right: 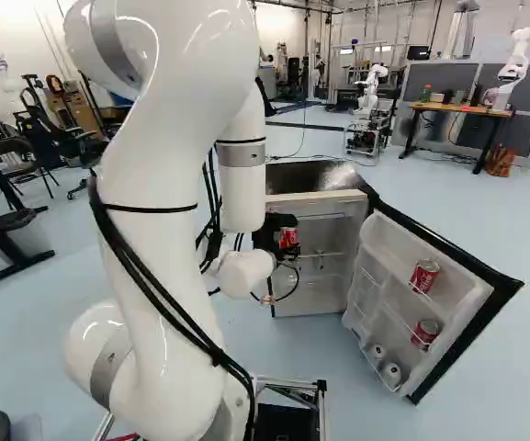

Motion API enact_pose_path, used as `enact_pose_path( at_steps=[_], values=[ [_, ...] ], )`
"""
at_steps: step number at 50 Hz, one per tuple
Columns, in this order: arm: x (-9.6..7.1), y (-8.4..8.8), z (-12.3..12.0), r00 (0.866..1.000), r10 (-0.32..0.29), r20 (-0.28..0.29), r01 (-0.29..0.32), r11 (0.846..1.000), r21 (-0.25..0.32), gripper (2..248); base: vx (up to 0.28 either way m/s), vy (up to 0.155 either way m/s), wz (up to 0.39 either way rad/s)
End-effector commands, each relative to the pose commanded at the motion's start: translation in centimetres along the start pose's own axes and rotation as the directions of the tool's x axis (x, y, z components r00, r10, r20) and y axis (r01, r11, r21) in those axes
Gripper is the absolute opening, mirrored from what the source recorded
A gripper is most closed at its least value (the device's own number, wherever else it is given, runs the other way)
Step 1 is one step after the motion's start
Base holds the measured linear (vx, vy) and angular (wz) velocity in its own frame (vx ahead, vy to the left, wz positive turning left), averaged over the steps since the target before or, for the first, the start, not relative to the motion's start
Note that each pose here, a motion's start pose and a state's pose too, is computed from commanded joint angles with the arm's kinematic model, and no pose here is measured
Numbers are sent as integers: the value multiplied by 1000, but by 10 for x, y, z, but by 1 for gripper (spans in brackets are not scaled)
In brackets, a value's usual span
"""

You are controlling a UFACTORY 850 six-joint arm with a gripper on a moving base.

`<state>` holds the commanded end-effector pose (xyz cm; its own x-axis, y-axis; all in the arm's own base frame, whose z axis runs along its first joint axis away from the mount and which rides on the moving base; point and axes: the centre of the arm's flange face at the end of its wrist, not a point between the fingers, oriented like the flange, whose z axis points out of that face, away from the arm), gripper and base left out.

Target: Grab a drink from the fridge

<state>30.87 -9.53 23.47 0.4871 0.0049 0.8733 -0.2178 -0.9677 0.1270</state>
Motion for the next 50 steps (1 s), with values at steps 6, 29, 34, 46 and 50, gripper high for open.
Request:
enact_pose_path(
  at_steps=[6,29,34,46,50],
  values=[
    [5,1,-7,1000,0,-24,-1,1000,-5,90,0,0,0],
    [26,4,-23,992,-1,-124,-1,1000,-21,90,0,0,0],
    [30,5,-27,989,-2,-145,-2,1000,-24,90,0,0,0],
    [41,6,-34,981,-4,-196,-3,999,-32,90,0,0,0],
    [44,7,-36,977,-4,-212,-3,999,-34,90,0,0,0]
  ],
)
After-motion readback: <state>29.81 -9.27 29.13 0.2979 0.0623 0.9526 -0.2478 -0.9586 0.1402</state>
